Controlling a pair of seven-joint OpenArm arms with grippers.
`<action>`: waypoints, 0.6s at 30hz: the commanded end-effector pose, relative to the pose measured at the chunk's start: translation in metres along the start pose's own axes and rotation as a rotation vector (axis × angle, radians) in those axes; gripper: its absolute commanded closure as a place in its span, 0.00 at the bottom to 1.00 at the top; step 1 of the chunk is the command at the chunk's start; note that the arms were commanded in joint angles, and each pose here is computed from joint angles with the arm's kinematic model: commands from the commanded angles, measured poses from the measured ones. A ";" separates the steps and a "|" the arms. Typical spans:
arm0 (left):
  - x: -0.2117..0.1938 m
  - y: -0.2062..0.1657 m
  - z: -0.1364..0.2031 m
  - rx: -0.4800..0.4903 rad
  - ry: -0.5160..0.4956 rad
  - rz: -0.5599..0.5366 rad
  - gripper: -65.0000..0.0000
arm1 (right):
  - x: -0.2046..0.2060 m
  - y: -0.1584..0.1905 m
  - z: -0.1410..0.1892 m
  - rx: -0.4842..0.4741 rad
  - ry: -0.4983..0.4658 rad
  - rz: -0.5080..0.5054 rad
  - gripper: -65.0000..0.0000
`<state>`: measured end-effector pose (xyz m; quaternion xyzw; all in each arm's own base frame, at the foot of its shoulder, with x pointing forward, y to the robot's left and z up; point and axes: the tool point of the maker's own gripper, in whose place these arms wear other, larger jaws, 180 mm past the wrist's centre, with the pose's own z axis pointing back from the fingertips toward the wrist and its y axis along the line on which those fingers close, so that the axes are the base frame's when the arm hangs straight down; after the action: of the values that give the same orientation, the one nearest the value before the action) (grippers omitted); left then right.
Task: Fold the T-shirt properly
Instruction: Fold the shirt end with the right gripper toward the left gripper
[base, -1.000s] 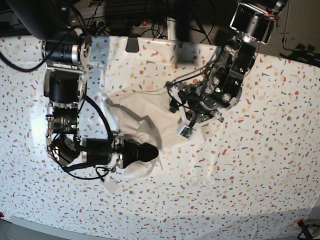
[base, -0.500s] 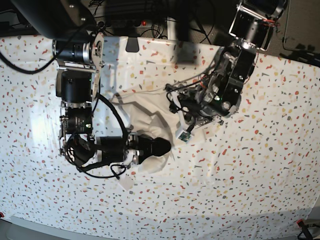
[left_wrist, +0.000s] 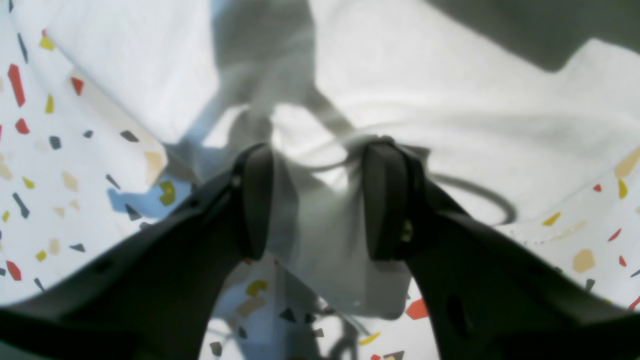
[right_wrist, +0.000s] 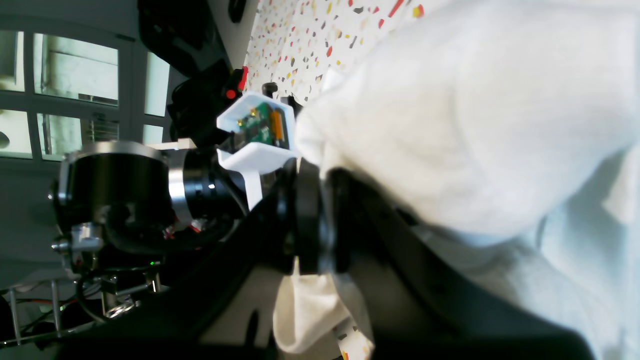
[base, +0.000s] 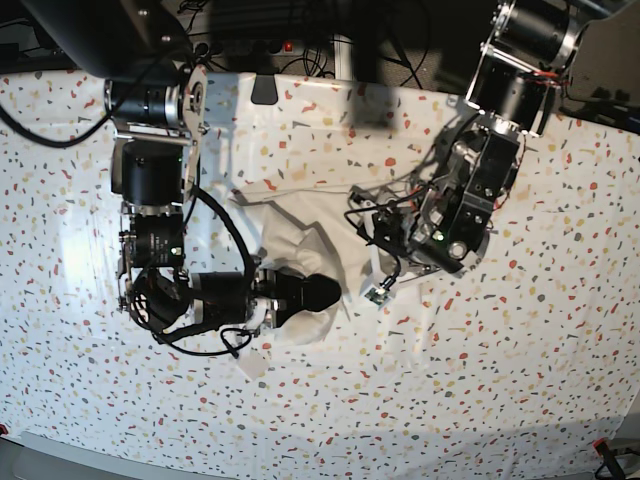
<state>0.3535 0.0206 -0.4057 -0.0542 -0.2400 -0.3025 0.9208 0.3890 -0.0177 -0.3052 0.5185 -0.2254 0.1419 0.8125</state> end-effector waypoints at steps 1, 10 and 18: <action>0.020 0.006 0.008 0.012 -0.053 -0.001 0.56 | 0.022 0.012 0.005 0.022 -0.048 0.045 1.00; 0.051 0.011 0.020 0.018 -0.159 -0.009 0.56 | 0.022 0.012 0.005 0.022 -0.048 0.045 1.00; 0.076 0.068 0.042 0.275 -0.165 -0.071 0.56 | 0.022 0.012 0.005 0.023 -0.048 0.045 1.00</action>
<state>0.4156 0.0466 -0.3507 0.0518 -0.3283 -0.2959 0.8955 0.3889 -0.0177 -0.3054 0.5182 -0.2252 0.1421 0.8128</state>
